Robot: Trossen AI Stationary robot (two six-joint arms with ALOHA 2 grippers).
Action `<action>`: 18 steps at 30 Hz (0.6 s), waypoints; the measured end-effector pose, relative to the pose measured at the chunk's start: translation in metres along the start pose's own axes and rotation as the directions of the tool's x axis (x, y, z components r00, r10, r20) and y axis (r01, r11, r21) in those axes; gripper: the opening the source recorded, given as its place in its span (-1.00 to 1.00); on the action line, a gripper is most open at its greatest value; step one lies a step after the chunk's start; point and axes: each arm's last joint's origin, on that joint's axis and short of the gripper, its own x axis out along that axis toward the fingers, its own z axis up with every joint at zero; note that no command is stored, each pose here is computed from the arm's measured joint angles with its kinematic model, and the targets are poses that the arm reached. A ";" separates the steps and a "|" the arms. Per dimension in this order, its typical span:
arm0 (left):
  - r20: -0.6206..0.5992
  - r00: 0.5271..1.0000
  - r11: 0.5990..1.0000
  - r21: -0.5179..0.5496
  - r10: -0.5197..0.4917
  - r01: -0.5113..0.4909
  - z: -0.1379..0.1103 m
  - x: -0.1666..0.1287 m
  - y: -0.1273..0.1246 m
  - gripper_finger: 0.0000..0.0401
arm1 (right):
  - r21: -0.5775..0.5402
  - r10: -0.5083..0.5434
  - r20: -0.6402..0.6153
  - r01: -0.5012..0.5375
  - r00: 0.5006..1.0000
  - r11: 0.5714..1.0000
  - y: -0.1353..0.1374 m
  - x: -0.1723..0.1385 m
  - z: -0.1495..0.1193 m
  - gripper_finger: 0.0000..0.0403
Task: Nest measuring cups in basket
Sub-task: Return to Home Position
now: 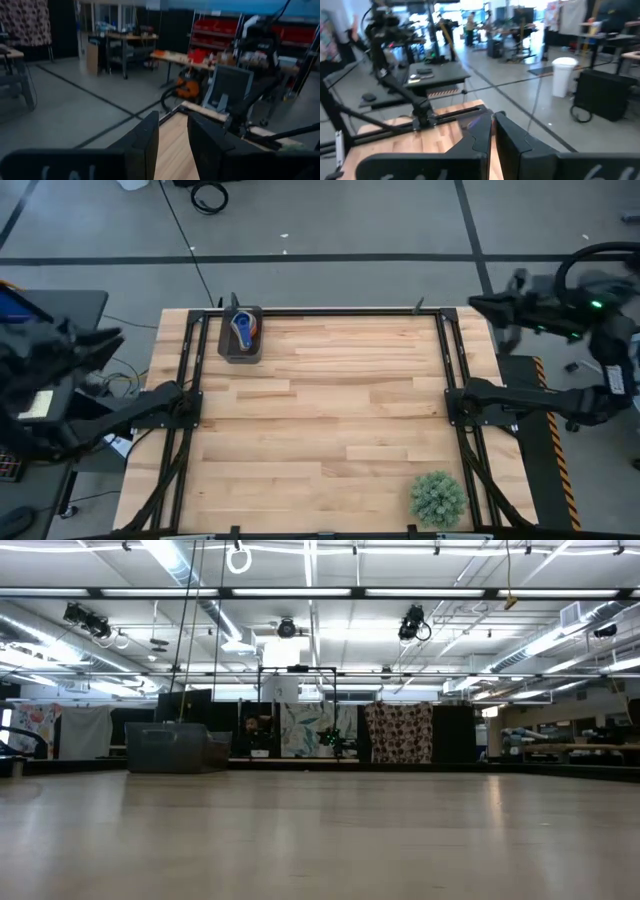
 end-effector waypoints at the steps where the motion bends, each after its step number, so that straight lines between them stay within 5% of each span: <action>1: 0.017 1.000 1.000 -0.004 -0.002 0.002 -0.004 -0.010 -0.001 -0.46 | 0.006 -0.014 0.009 0.014 1.000 1.000 0.002 -0.009 -0.002 -0.85; 10: 0.160 0.987 1.000 -0.024 -0.012 0.016 -0.044 -0.081 -0.008 -0.46 | 0.042 -0.086 0.090 0.082 0.992 0.996 0.013 -0.072 -0.021 -0.85; 18: 0.238 0.971 1.000 -0.010 0.008 -0.006 -0.074 -0.116 -0.017 -0.46 | 0.038 -0.071 0.097 0.068 0.993 0.997 0.017 -0.094 -0.033 -0.85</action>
